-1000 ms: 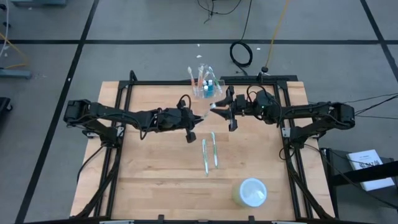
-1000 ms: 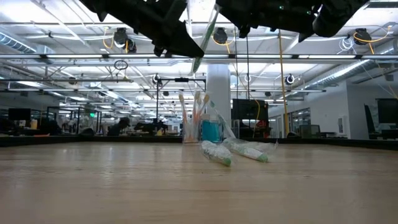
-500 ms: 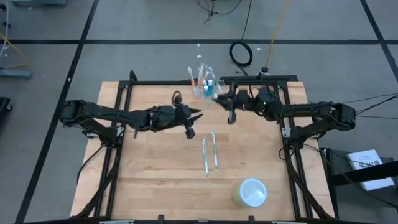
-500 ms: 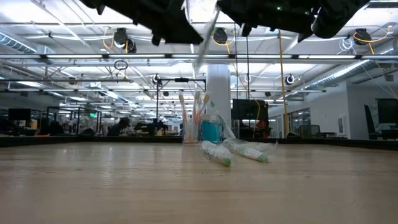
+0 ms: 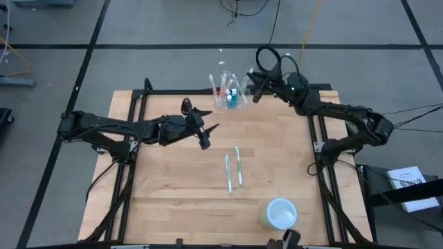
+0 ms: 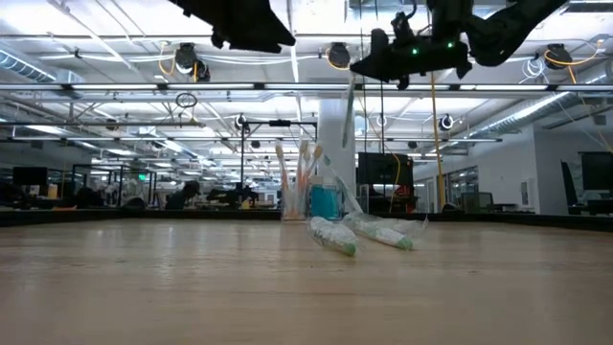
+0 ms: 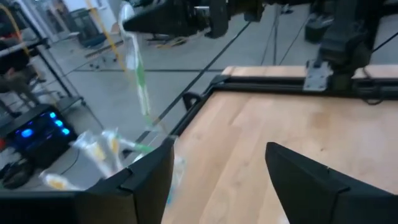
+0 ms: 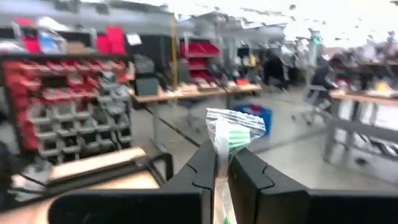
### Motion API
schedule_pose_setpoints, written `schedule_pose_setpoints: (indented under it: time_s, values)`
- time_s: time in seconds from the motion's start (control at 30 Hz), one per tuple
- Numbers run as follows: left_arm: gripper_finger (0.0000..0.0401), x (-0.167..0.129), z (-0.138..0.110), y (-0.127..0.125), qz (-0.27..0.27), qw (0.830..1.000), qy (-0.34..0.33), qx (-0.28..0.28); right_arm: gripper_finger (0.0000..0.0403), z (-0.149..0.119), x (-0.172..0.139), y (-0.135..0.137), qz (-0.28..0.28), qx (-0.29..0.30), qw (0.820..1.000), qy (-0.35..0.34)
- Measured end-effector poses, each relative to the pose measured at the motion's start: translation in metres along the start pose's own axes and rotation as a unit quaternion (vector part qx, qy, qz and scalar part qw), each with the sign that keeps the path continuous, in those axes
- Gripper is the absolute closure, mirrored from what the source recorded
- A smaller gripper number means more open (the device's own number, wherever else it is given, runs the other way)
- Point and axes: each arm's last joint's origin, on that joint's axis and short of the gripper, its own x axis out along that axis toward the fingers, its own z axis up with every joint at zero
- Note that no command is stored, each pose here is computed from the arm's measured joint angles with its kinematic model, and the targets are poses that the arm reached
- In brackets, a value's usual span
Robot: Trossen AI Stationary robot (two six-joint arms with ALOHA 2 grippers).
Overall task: Pick & Place toothbrushing station
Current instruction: Put the green toothbrush into the transparent organizer
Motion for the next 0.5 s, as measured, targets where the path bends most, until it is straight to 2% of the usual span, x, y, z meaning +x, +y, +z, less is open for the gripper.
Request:
schedule_pose_setpoints:
  time_s: [0.13, 0.27, 0.33, 0.5]
  values:
    - [0.0138, 0.003, -0.005, 0.003, 0.013, 1.000, 0.021, -0.010, 0.0389, -0.018, 0.014, -0.014, -0.028, 0.019, 0.999, 0.035]
    - [0.0137, 0.005, -0.010, 0.006, 0.020, 0.999, 0.040, -0.024, 0.0389, -0.039, 0.029, -0.016, -0.022, 0.024, 0.997, 0.073]
    - [0.0137, 0.007, -0.013, 0.007, 0.024, 0.998, 0.054, -0.029, 0.0389, -0.050, 0.032, -0.018, -0.044, 0.020, 0.995, 0.089]
    - [0.0137, 0.007, -0.019, 0.010, 0.028, 0.996, 0.080, -0.035, 0.0389, -0.059, 0.032, -0.022, -0.065, 0.023, 0.991, 0.118]
